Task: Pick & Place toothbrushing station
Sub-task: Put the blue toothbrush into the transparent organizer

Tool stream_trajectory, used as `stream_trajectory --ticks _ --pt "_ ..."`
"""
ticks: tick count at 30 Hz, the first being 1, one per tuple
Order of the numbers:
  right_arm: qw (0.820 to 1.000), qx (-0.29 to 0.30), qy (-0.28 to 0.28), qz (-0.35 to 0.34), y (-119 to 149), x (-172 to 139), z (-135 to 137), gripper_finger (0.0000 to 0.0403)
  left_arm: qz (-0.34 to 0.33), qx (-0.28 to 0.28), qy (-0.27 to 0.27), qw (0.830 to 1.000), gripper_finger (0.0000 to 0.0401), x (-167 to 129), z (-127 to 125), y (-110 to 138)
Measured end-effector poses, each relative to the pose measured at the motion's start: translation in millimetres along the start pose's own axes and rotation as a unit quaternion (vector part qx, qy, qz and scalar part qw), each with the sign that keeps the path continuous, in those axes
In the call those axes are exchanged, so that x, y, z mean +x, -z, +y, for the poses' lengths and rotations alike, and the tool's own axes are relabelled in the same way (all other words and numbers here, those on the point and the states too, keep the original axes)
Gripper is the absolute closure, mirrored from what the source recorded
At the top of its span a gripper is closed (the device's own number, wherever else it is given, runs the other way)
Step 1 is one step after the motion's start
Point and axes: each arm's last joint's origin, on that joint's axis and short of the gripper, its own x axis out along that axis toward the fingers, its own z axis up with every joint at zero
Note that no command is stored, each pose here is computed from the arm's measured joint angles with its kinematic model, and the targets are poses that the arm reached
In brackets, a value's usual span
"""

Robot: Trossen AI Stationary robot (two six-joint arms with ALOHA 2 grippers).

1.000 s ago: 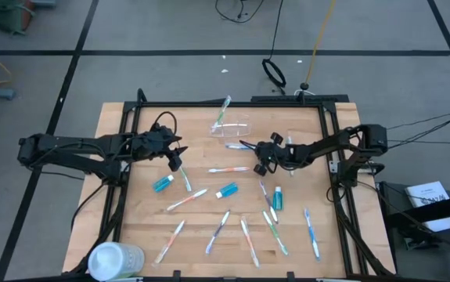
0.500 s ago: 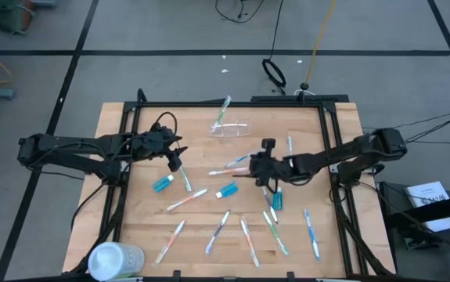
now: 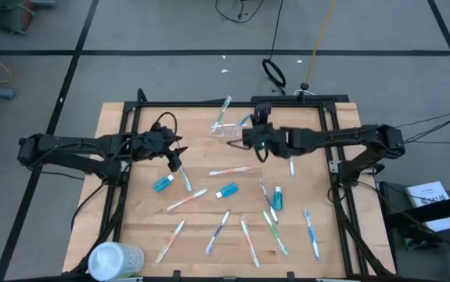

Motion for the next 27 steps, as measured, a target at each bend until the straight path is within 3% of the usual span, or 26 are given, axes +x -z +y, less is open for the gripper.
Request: stream_trajectory --ticks 9,16,22,27 --pt "0.999 0.003 0.0 0.033 20.6 29.7 -12.1 0.0403 0.0 0.003 0.0 1.0 0.0189 0.0 0.0 0.0" --pt "0.998 -0.012 -0.02 0.059 37.3 40.5 12.9 0.0403 0.0 0.003 0.0 1.0 0.0189 0.0 0.0 0.0" --pt "1.0 -0.002 -0.004 -0.001 38.4 45.5 29.5 0.0403 0.0 0.003 0.0 1.0 0.0189 0.0 0.0 0.0" --pt "0.996 -0.059 0.04 0.057 46.5 46.6 37.9 0.0403 0.0 0.002 0.0 1.0 0.0189 0.0 0.0 0.0"
